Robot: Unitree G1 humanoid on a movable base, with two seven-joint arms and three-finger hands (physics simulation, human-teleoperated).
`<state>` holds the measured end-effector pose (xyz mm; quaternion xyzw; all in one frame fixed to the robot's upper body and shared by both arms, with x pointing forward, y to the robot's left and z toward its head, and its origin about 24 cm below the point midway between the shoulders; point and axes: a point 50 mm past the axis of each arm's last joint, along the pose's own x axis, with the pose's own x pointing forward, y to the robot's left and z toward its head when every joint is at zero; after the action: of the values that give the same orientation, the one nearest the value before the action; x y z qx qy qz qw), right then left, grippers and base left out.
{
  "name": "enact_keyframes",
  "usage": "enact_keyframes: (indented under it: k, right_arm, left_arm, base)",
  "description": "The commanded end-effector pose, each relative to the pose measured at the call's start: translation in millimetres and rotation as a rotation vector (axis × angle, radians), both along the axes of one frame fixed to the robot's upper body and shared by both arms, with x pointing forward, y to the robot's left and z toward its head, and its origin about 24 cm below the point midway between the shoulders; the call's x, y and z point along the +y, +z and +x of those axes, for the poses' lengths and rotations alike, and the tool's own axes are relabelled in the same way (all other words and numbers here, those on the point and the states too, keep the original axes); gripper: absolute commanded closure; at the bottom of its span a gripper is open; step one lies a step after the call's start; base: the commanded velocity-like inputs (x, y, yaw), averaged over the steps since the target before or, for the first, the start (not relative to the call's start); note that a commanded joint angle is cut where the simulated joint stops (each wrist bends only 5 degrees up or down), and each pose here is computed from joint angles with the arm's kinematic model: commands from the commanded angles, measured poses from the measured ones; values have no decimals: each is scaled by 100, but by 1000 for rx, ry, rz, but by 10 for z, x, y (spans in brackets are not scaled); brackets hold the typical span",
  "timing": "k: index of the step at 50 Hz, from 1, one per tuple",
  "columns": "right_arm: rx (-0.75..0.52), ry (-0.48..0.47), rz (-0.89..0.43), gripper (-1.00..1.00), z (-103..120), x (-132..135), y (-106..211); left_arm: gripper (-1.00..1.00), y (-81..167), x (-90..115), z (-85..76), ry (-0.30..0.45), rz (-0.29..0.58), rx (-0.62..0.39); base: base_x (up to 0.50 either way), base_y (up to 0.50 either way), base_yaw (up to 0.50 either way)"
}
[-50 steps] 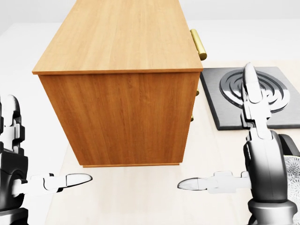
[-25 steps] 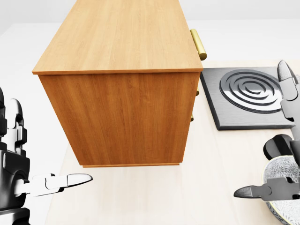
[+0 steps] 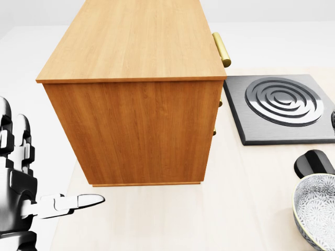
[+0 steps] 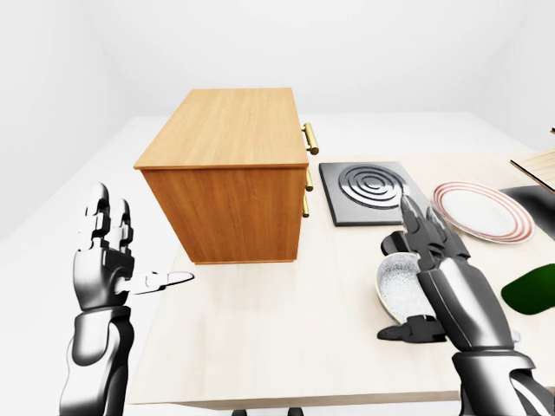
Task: Put the bowl on the top of the cabinet.
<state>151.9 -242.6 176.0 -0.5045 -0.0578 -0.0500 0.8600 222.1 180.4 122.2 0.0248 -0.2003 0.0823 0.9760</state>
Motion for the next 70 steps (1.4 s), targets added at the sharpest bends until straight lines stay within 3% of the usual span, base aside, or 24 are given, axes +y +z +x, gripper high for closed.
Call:
enact_keyframes:
  k: [1,15,27,30,45,70]
  right_arm:
    - [108,-92,50,-100,-153,-118,-268]
    - [255,-179,133,-100,-232,-241,-605]
    - [305,-204,140,-100,-232,-301,-706]
    - [382,-232,153,-100,-255,-353,-862]
    - [500,-235,142,-100,-185,-449,-1089]
    - [546,-273,109,-100,-122,-527,-1314]
  left_arm:
    - [-100,-61,3,31,4,-3,27]
    - [-100,-66,-10,13,-3,-1,30]
    - [-100,-81,-8,17,-3,-2,36]
    - [-100,-81,-8,22,-3,-1,36]
    - [-100,-67,-13,26,-5,-2,30]
    - [-100,-120,-10,36,-5,-3,54]
  base:
    - [0,0,0]
    - [0,0,0]
    - [0,0,0]
    - [0,0,0]
    - [0,0,0]
    - [0,0,0]
